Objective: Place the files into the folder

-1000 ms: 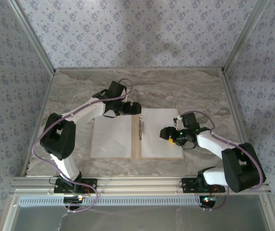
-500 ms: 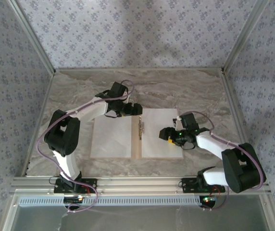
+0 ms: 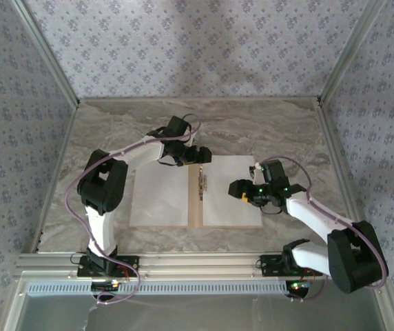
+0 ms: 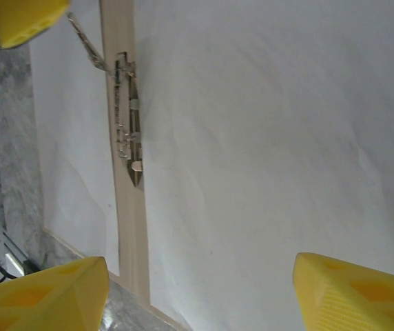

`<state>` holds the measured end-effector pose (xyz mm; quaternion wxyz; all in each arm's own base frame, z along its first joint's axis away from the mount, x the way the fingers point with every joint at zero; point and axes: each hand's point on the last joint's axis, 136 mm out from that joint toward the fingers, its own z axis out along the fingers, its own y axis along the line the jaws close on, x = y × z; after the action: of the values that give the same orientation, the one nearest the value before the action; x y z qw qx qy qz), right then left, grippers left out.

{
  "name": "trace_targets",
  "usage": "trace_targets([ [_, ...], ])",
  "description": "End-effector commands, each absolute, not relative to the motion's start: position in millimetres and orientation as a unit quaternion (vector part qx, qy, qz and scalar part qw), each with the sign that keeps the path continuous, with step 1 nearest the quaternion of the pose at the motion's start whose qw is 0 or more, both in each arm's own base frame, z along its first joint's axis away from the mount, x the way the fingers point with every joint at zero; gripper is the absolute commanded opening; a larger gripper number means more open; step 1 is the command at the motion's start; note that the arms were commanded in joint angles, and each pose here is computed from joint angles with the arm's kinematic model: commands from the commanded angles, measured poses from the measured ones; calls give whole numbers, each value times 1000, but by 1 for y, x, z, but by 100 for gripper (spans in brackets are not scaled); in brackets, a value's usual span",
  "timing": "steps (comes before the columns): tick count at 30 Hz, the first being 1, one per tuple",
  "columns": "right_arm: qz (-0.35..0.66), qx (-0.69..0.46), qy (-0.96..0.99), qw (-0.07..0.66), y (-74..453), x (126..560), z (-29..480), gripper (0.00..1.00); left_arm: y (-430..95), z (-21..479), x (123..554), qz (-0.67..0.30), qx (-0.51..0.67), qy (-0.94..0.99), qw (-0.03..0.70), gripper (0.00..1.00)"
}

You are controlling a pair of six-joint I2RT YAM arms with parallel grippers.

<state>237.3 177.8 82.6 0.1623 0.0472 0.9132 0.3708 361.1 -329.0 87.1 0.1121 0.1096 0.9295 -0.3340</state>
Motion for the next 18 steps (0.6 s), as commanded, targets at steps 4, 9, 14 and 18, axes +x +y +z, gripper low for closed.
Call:
trace_targets([
  [4, 386, 56, 905, 172, 181, 238, 106, 74, -357, 95, 359, -392, 131, 906, 96, 84],
  [9, 392, 57, 901, 177, 184, 244, 116, 74, -367, 108, 351, -412, 150, 894, 93, 84],
  [14, 395, 55, 900, 179, 185, 245, 120, 74, -370, 128, 335, -424, 175, 883, 100, 84],
  [18, 396, 54, 899, 178, 185, 243, 120, 74, -369, 125, 321, -422, 181, 884, 89, 84],
])
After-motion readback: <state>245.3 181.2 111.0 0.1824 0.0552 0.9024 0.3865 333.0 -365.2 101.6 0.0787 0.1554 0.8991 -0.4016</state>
